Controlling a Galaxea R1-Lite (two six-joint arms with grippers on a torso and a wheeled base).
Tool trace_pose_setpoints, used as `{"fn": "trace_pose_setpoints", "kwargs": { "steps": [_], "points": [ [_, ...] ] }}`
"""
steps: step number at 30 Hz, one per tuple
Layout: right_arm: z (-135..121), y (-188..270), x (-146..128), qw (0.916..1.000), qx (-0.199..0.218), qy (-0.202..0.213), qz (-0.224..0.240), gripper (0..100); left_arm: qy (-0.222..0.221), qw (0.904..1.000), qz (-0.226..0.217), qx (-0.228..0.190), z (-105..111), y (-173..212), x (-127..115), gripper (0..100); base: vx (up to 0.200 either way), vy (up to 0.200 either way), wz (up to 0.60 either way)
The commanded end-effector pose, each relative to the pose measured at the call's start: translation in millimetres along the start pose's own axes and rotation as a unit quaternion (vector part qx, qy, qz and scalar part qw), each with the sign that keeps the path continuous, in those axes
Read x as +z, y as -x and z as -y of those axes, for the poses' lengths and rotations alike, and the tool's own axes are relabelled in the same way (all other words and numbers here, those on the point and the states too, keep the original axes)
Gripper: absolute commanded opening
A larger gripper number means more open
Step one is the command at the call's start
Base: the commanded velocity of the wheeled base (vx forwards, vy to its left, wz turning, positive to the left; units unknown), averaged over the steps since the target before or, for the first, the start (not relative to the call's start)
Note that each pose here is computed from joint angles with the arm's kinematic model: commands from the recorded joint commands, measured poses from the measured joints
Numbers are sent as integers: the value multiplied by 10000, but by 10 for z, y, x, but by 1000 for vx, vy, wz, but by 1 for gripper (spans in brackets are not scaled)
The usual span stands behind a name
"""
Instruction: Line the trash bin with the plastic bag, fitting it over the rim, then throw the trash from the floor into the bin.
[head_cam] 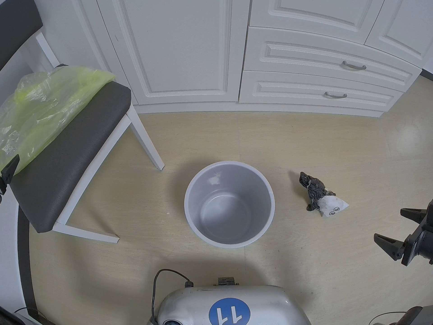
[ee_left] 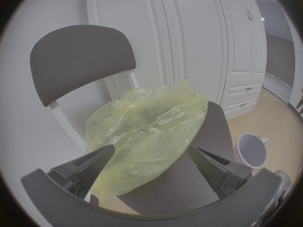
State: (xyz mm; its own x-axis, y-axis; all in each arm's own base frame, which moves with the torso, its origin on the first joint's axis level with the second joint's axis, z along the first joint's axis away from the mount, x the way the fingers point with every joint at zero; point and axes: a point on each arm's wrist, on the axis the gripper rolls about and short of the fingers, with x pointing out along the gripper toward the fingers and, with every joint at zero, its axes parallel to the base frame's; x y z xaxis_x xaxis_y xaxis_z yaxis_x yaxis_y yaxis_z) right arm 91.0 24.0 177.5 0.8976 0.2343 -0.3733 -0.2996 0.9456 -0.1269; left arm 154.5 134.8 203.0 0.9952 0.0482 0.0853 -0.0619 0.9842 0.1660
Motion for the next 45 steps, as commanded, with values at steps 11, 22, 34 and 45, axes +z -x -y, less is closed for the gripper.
{"fn": "trace_pose_setpoints", "kwargs": {
  "steps": [11,22,34,45],
  "points": [
    [-2,-25,-8,10000,13,4,-73,100,-968,9949,-269,-127,43,144,-171,100,0,0,0],
    [-2,-34,-9,10000,16,12,-95,100,-996,9931,-310,-535,109,159,-266,100,0,0,0],
    [-2,-34,-7,10000,15,4,-88,100,-1330,9897,-408,-324,88,77,-299,100,0,0,0],
    [-1,-27,-2,10000,12,12,-65,100,-1361,9888,-547,258,95,-73,-317,100,0,0,0]
  ]
}}
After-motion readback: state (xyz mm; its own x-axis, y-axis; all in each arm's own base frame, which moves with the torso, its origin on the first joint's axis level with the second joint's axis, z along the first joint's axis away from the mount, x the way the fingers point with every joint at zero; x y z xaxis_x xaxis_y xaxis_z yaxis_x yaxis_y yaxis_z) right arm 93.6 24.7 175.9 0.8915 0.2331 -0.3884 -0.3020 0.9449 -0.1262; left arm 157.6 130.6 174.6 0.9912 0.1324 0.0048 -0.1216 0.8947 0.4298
